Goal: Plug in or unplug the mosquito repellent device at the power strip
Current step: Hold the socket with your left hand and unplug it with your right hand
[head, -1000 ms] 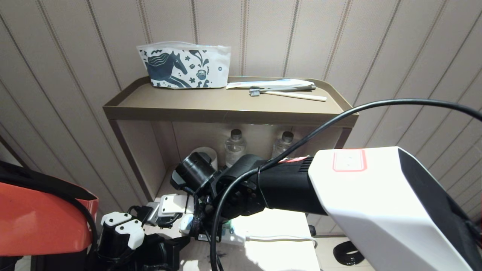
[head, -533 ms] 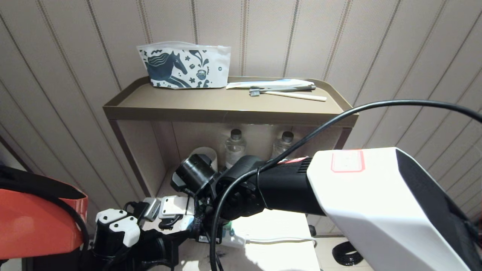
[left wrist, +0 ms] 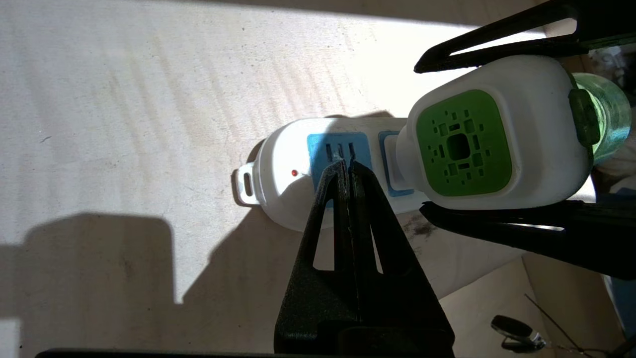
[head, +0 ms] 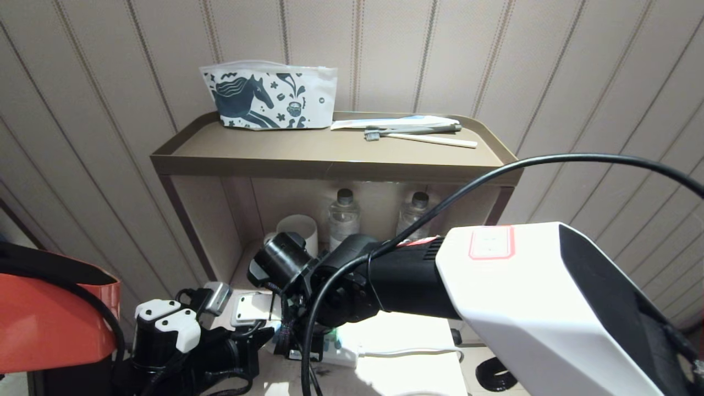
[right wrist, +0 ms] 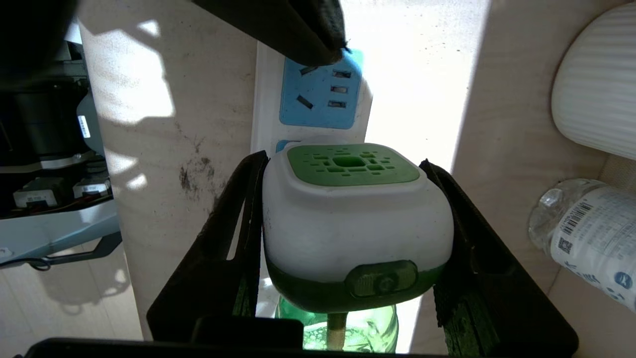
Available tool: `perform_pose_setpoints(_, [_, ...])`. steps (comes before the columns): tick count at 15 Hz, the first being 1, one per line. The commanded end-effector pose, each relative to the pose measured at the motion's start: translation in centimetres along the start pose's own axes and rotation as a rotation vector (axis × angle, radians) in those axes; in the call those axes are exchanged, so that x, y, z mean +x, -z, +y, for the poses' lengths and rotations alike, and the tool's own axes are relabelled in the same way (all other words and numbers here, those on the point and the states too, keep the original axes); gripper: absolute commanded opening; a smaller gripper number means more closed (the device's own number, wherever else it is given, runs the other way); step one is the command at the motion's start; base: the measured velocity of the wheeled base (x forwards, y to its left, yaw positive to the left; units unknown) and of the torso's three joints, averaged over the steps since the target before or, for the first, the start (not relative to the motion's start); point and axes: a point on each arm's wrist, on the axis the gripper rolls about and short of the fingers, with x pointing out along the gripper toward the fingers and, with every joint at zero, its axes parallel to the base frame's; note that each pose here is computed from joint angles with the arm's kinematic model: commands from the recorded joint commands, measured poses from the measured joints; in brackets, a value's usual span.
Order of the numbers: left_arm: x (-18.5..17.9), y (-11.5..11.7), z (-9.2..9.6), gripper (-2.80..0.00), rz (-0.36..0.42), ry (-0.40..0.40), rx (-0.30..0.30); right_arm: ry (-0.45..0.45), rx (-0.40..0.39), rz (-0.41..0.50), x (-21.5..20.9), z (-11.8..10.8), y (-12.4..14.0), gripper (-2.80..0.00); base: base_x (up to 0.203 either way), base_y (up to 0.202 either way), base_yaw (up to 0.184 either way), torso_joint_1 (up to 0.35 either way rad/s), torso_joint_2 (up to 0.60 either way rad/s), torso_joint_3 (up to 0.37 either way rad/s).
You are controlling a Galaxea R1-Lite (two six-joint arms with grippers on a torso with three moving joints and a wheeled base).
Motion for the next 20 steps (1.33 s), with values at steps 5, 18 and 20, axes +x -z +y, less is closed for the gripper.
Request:
perform_pose_setpoints(5, [0.7, 0.5, 0.4, -2.80, 0.009, -0.004, 0.011, -0.003, -0.007, 0.003, 0.3, 0.1, 0.0, -2.80, 0.000, 0.000, 0.000, 0.000, 0.00, 0.000])
perform_pose_setpoints(18, [1.3, 1.3, 0.8, -2.80, 0.038, -0.043, 0.040, 0.049, 0.009, -0.055, -1.6, -1.0, -0.5, -2.80, 0.000, 0.000, 0.000, 0.000, 0.00, 0.000])
perform_pose_setpoints(20, [1.3, 1.3, 0.9, -2.80, 0.038, -0.043, 0.040, 0.052, 0.009, -0.063, -2.0, -1.0, -0.6, -2.80, 0.000, 0.000, 0.000, 0.000, 0.00, 0.013])
